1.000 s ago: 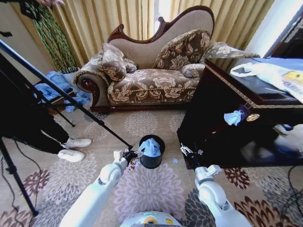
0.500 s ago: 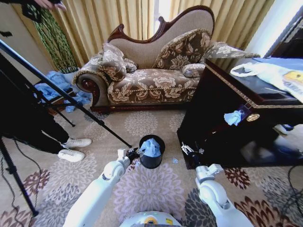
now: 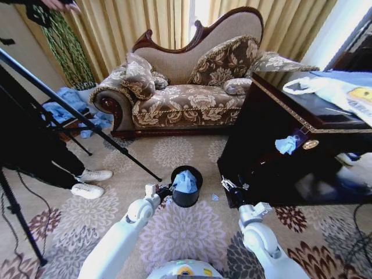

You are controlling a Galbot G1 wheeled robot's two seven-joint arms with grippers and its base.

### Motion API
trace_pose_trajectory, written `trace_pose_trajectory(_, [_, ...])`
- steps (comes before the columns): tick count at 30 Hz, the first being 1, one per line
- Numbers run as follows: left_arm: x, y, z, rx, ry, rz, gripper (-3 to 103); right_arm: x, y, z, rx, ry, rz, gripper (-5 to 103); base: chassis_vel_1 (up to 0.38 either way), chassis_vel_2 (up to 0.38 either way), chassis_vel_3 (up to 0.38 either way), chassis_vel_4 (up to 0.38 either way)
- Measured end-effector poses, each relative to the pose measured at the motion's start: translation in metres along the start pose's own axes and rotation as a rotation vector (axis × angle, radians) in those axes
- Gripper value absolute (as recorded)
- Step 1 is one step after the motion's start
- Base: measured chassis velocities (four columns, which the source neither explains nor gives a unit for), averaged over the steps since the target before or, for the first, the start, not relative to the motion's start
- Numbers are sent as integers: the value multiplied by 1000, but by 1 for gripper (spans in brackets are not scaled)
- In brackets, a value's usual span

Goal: Place a garbage bag over the trash bin.

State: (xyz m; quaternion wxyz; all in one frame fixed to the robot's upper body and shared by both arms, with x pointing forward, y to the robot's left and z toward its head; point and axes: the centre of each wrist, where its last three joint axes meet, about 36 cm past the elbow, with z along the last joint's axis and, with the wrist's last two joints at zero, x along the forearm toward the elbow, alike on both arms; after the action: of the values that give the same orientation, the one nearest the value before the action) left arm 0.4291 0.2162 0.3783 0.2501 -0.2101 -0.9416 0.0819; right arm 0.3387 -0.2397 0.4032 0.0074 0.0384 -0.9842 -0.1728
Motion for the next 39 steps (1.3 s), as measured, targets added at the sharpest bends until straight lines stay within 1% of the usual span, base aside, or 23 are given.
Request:
trace_pose_trajectory(1, [1, 1, -1, 1, -4, -1, 6, 1, 0, 0, 0, 0, 2, 100, 0, 0, 0, 0])
trace_pose_trajectory(2, [1, 1, -1, 1, -4, -1, 6, 1, 0, 0, 0, 0, 2, 100, 0, 0, 0, 0])
trace_pose_trajectory(3, [2, 2, -2, 3, -11, -4, 2, 3, 1, 0, 3, -1, 4, 100, 0, 0, 0, 0])
trace_pose_trajectory(6, [8, 4, -9, 8, -40, -16, 0, 5, 0, -1, 9, -6, 11, 100, 0, 0, 0, 0])
trace_pose_trajectory(9, [12, 5, -14, 8, -60, -26, 0, 5, 0, -3, 10, -11, 15, 100, 0, 0, 0, 0])
trace_pose_trajectory(11, [22, 7, -26, 6, -106, -43, 0, 5, 1, -5, 8, -19, 17, 100, 0, 0, 0, 0])
trace_pose_trajectory(12, [22, 7, -26, 6, -106, -43, 0, 5, 1, -5, 8, -19, 17, 100, 0, 0, 0, 0])
trace_pose_trajectory(14, [31, 8, -38, 6, -144, -47, 0, 4, 3, -6, 3, -24, 17, 100, 0, 0, 0, 0])
trace_pose_trajectory(15, [31, 8, -38, 6, -144, -47, 0, 4, 3, -6, 3, -24, 17, 100, 0, 0, 0, 0])
trace_pose_trajectory(17, [43, 11, -51, 4, -182, -70, 0, 5, 5, -6, -3, -27, 17, 100, 0, 0, 0, 0])
trace_pose_trajectory(18, [43, 11, -51, 4, -182, -70, 0, 5, 5, -6, -3, -27, 17, 100, 0, 0, 0, 0])
trace_pose_trajectory(21, [63, 17, -59, 6, -209, -103, 0, 10, 13, -5, -24, -18, 12, 100, 0, 0, 0, 0])
trace_pose_trajectory(22, [70, 19, -57, 4, -212, -114, 0, 14, 19, -4, -38, -3, 10, 100, 0, 0, 0, 0])
trace_pose_trajectory(23, [70, 19, -57, 4, -212, -114, 0, 14, 19, -4, -38, -3, 10, 100, 0, 0, 0, 0])
trace_pose_trajectory(24, [77, 21, -54, 4, -211, -123, 0, 19, 25, -2, -53, 21, 9, 100, 0, 0, 0, 0])
trace_pose_trajectory(25, [77, 21, -54, 4, -211, -123, 0, 19, 25, -2, -53, 21, 9, 100, 0, 0, 0, 0])
trace_pose_trajectory(26, [84, 22, -49, 6, -206, -126, 0, 24, 32, 0, -65, 48, 6, 100, 0, 0, 0, 0])
trace_pose_trajectory(27, [95, 23, -36, 3, -193, -136, 0, 31, 46, 6, -71, 106, 5, 100, 0, 0, 0, 0])
trace_pose_trajectory(28, [99, 23, -29, 3, -188, -143, 0, 35, 53, 10, -66, 134, 10, 100, 0, 0, 0, 0])
trace_pose_trajectory(33, [104, 22, -20, 9, -185, -154, 0, 42, 64, 16, -73, 180, 7, 100, 0, 0, 0, 0])
trace_pose_trajectory(36, [105, 20, -16, 14, -185, -156, 0, 56, 79, 26, -89, 253, -17, 100, 0, 0, 0, 0])
trace_pose_trajectory(38, [104, 20, -16, 14, -186, -155, 0, 58, 83, 29, -88, 271, -23, 100, 0, 0, 0, 0])
trace_pose_trajectory(39, [102, 18, -16, 14, -188, -152, 0, 59, 88, 37, -67, 291, -25, 100, 0, 0, 0, 0])
